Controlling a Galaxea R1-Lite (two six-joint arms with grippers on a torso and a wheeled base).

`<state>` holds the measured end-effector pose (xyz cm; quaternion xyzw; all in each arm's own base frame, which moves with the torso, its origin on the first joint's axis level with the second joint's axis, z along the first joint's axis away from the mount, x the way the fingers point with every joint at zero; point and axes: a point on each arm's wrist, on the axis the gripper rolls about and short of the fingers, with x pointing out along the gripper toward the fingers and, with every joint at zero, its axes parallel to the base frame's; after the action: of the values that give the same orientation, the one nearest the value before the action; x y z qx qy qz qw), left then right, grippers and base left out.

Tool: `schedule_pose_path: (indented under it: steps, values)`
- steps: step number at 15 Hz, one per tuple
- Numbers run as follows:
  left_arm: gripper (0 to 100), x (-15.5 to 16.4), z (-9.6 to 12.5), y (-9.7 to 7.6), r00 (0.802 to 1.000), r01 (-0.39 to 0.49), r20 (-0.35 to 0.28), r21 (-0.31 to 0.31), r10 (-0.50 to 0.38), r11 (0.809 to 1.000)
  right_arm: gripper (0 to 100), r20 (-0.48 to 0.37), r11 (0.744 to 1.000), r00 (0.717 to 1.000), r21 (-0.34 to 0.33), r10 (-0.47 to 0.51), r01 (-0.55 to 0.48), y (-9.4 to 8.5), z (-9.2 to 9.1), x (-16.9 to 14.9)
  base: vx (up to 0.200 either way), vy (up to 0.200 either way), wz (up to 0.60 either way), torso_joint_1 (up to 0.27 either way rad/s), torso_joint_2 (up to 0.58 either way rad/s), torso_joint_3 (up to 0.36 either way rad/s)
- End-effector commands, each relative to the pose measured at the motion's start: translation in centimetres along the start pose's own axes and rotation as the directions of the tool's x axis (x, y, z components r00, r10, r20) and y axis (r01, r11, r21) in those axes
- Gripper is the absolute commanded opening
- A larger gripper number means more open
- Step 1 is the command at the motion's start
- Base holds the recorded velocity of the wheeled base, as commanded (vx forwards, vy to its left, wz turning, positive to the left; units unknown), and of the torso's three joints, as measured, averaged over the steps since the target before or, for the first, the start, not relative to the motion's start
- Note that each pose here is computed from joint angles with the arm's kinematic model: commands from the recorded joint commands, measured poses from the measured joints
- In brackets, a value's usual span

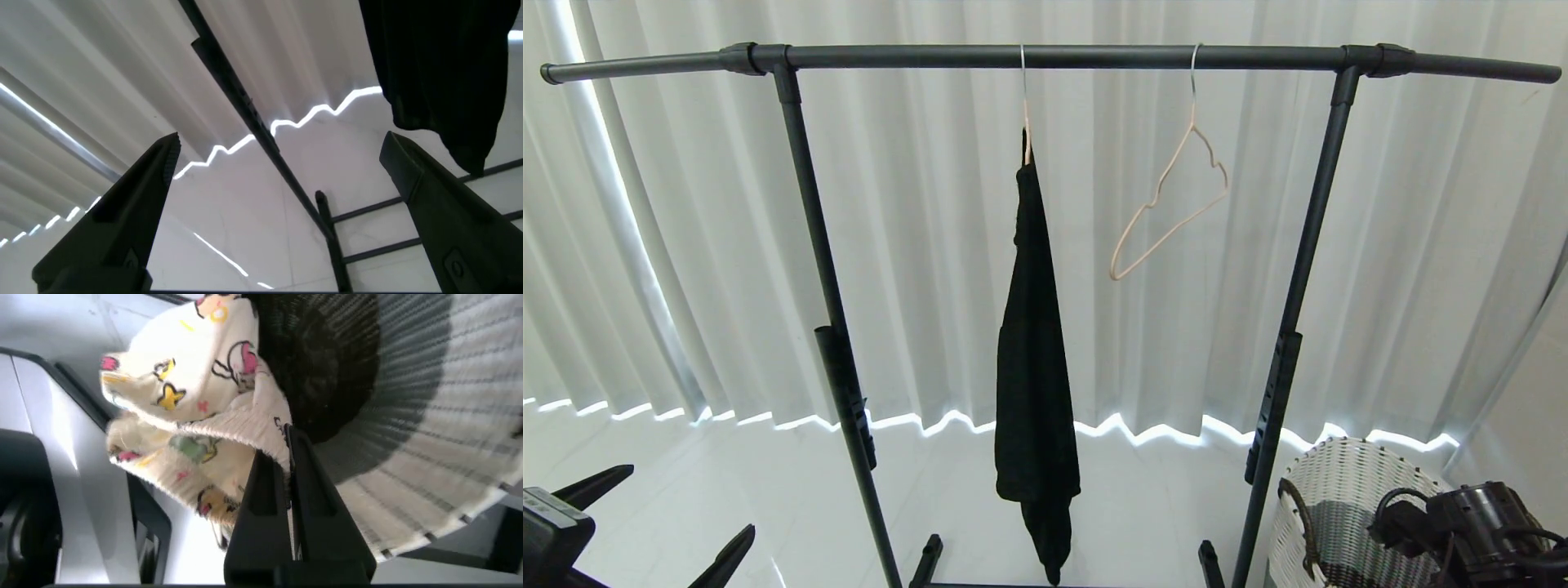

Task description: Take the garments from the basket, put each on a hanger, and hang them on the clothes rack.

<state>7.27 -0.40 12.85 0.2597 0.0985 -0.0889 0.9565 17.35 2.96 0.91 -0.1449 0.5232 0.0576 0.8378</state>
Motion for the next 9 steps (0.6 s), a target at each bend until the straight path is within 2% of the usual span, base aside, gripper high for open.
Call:
schedule_pose_path:
  steps: [1, 2, 3, 5, 7, 9]
  values:
    - [100, 0.0, -0.2, -0.2, 1.000, 0.011, -0.010, 0.013, -0.011, 1.000, 0, 0.079, 0.999, 0.996, -0.009, -0.030, 0.031, -0.2, 0.6, -2.7, 0.000, 0.000, 0.00, 0.000, 0.00, 0.000]
    - [100, 0.1, -0.3, -0.2, 1.000, 0.019, -0.014, 0.014, -0.018, 1.000, 0, 0.089, 0.999, 0.996, -0.011, -0.029, 0.030, -0.2, 1.0, -3.4, 0.000, 0.000, 0.00, 0.000, 0.00, 0.000]
    - [100, 0.1, -0.4, -0.3, 1.000, 0.025, -0.015, 0.013, -0.025, 1.000, 0, 0.097, 1.000, 0.995, -0.020, -0.020, 0.022, -0.5, 2.2, -5.9, 0.000, 0.000, 0.00, 0.000, 0.00, 0.000]
    - [100, 0.1, -0.6, -0.4, 0.999, 0.031, -0.022, 0.013, -0.031, 0.999, 0, 0.097, 0.999, 0.995, -0.032, -0.009, 0.013, -0.8, 3.6, -8.8, 0.000, 0.000, 0.00, 0.000, 0.00, 0.000]
    - [100, 0.1, -0.6, -0.4, 0.999, 0.040, -0.017, 0.015, -0.040, 0.999, 0, 0.193, 0.998, 0.981, -0.056, 0.000, 0.011, -1.0, 6.0, -13.2, 0.000, 0.000, 0.00, 0.000, 0.00, 0.000]
    - [100, 0.1, -0.7, -0.5, 0.999, 0.047, -0.018, 0.016, -0.046, 0.999, 0, 0.231, 0.994, 0.972, -0.112, 0.040, -0.014, -0.7, 7.4, -17.8, 0.000, 0.000, 0.00, 0.000, 0.00, 0.000]
